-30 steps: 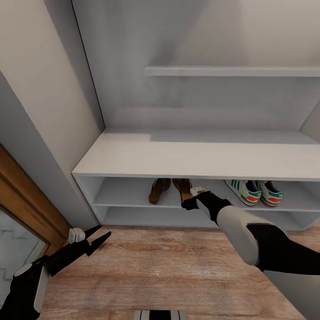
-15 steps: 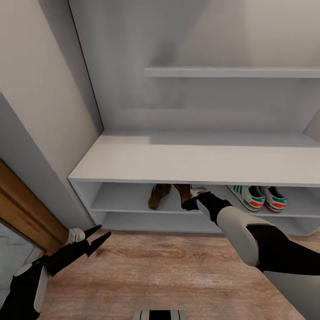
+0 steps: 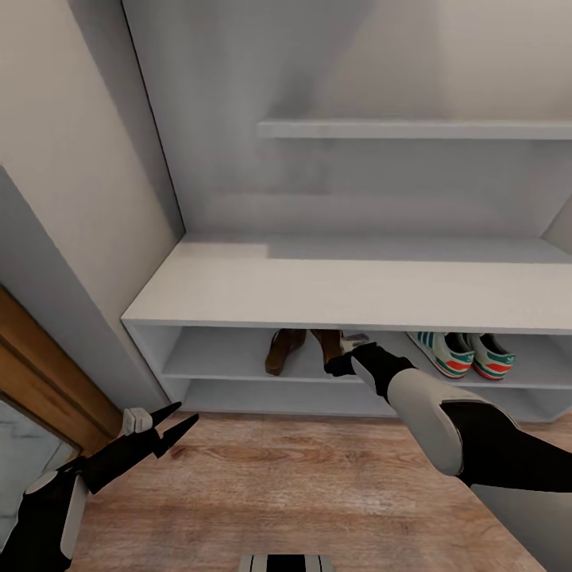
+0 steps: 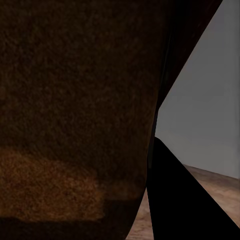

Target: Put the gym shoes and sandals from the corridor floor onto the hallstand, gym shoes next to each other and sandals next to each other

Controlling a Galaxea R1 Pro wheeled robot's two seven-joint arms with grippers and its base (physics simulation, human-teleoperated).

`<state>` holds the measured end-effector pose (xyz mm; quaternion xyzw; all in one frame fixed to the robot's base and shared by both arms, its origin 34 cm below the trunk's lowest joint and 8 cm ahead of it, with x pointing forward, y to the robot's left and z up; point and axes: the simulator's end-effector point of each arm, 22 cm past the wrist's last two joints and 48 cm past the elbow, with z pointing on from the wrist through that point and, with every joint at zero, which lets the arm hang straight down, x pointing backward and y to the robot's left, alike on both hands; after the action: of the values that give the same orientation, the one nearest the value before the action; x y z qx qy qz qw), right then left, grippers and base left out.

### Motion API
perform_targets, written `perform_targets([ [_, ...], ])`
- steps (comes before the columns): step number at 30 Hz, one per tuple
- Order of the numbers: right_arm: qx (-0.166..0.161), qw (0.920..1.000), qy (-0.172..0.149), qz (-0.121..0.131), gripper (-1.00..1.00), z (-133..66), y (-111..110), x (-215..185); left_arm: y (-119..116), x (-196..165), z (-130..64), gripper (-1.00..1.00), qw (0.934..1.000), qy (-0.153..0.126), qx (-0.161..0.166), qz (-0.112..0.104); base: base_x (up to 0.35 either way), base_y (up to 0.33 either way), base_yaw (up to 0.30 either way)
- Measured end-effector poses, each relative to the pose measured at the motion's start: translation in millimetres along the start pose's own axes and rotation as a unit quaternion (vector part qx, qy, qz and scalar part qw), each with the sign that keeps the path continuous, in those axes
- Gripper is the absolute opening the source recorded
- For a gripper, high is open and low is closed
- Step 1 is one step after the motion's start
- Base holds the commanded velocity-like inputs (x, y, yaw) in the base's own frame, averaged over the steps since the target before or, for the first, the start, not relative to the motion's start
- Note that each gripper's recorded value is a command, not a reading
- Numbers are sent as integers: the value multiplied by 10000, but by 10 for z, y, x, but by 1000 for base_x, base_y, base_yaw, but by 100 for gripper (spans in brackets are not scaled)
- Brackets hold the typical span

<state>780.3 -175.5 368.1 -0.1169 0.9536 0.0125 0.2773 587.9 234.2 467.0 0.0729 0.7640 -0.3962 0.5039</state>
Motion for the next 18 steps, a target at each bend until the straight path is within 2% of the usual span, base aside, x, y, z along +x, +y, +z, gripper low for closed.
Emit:
perform_targets([
  [7,0,10000,0,-1,-100,0,0,0,-2,1,2,100,10000,2,3,1,116,0,0],
  [18,-23,9999,106,7,-100,41,31,156,1,0,-1,100,10000,0,-1,0,12,0,0],
])
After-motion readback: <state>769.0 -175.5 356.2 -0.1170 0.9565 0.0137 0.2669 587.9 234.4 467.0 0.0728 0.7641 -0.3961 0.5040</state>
